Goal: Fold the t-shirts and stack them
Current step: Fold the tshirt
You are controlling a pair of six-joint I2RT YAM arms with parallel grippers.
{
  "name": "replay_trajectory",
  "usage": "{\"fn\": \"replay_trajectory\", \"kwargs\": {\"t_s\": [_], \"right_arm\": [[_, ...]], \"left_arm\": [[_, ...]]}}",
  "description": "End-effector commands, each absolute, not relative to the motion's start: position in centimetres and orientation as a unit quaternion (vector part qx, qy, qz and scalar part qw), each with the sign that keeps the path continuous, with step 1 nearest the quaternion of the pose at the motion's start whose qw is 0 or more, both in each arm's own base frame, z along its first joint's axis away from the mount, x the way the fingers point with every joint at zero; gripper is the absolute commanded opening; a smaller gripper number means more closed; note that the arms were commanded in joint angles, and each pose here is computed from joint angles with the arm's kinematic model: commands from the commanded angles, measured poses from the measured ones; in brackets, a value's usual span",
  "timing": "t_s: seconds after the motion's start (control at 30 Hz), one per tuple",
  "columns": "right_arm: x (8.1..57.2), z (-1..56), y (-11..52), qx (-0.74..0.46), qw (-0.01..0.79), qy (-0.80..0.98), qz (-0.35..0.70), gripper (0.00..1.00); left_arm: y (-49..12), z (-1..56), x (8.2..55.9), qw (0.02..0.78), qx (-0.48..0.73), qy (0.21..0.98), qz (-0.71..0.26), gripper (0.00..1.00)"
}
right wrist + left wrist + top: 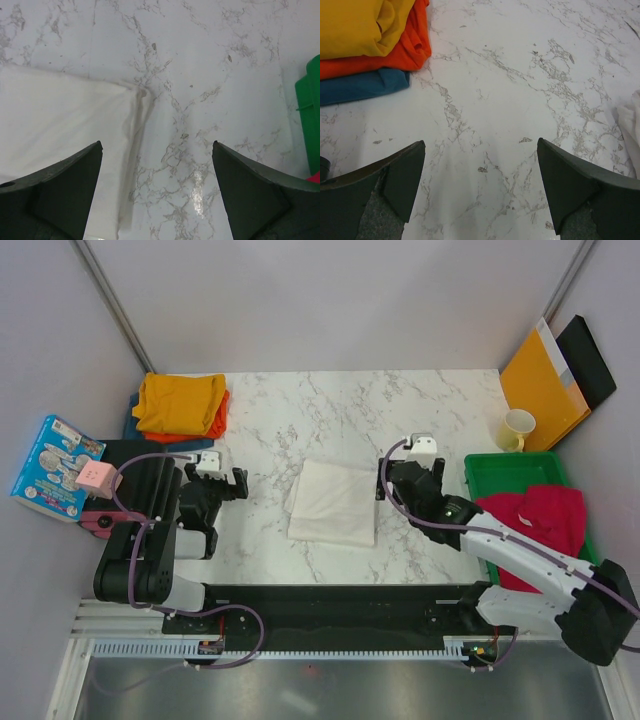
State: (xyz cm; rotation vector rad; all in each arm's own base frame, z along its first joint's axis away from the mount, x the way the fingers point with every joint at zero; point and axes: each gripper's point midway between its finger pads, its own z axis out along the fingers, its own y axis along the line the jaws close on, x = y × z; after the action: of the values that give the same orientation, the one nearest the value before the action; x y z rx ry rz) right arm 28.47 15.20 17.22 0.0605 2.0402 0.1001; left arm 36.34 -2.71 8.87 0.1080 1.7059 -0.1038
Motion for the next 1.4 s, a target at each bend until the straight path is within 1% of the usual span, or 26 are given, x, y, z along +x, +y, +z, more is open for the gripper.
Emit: {"fn": "replay_trajectory", "kwargs": {"t_s": [0.0,0.07,0.2,0.4,0.6,0.67,0.7,0.73,0.77,0.8,0.83,0.87,0.9,0.93,1.0,1.03,1.07,1.1,1.17,1.3,1.37], "right_arm": [[31.3,18.9,15.6,0.04,0.556,0.83,0.003,0.98],[31.9,18.2,15.9,0.048,0.548,0.835,-0.013,0.98],[33.0,19.5,17.6,0.069,0.547,0.834,0.007,0.98],[32.2,20.4,18.0,0.089,0.532,0.841,-0.042,0.97],[31.2,19.9,19.6,0.094,0.524,0.845,-0.055,0.98],[30.9,19.5,20.2,0.09,0.522,0.846,-0.057,0.98],[30.7,18.9,20.5,0.085,0.516,0.85,-0.063,0.97],[30.5,18.7,21.0,0.079,0.514,0.852,-0.06,0.97],[30.5,18.4,21.3,0.077,0.513,0.853,-0.06,0.97],[30.4,17.7,21.7,0.074,0.511,0.854,-0.062,0.97],[30.5,17.3,22.0,0.07,0.508,0.856,-0.059,0.97],[30.6,16.9,22.3,0.063,0.505,0.859,-0.058,0.97],[30.8,16.0,23.0,0.052,0.5,0.863,-0.059,0.97],[30.8,15.3,23.5,0.044,0.49,0.869,-0.058,0.97],[31.1,13.8,24.7,0.033,0.475,0.877,-0.06,0.94],[31.3,13.3,25.1,0.033,0.471,0.879,-0.057,0.73],[31.4,12.7,25.7,0.031,0.464,0.884,-0.051,0.59],[31.6,11.7,26.1,0.032,0.461,0.885,-0.052,0.43],[31.7,10.9,26.6,0.037,0.456,0.888,-0.044,0.01],[32.3,9.5,29.3,0.032,0.442,0.897,-0.007,0.0],[32.6,8.6,30.3,0.03,0.434,0.901,-0.001,0.0]], "left_arm": [[-2.6,10.5,37.2,0.675,0.04,0.735,-0.043,1.0],[-2.6,10.5,37.2,0.675,0.04,0.736,-0.044,1.0],[-2.6,10.6,37.2,0.676,0.04,0.735,-0.044,1.0],[-2.6,10.5,37.2,0.675,0.04,0.736,-0.043,1.0],[-2.6,10.6,37.2,0.675,0.041,0.735,-0.044,1.0],[-3.8,10.8,37.0,0.677,0.083,0.73,-0.053,1.0],[-4.1,10.3,36.7,0.664,0.096,0.739,-0.057,1.0],[-4.8,12.3,37.8,0.668,0.112,0.733,-0.067,1.0],[-5.6,12.4,38.3,0.644,0.146,0.747,-0.076,1.0],[-6.0,7.0,36.2,0.508,0.142,0.844,-0.099,0.99],[-6.0,10.0,40.1,0.497,0.133,0.852,-0.096,1.0],[-6.3,10.1,40.5,0.466,0.113,0.869,-0.119,1.0],[-6.5,8.9,38.8,0.399,0.102,0.9,-0.142,1.0],[-7.7,10.7,39.6,0.4,0.109,0.894,-0.172,1.0],[-8.7,11.1,38.4,0.37,0.102,0.902,-0.2,1.0],[-8.9,11.0,37.6,0.352,0.102,0.907,-0.207,1.0],[-9.8,11.4,36.9,0.347,0.097,0.903,-0.232,1.0],[-10.0,11.4,36.5,0.342,0.091,0.905,-0.238,1.0],[-10.9,11.2,35.6,0.328,0.086,0.902,-0.266,1.0],[-13.0,11.1,34.7,0.307,0.092,0.902,-0.289,1.0],[-14.1,11.2,34.3,0.298,0.109,0.899,-0.303,0.85]]}}
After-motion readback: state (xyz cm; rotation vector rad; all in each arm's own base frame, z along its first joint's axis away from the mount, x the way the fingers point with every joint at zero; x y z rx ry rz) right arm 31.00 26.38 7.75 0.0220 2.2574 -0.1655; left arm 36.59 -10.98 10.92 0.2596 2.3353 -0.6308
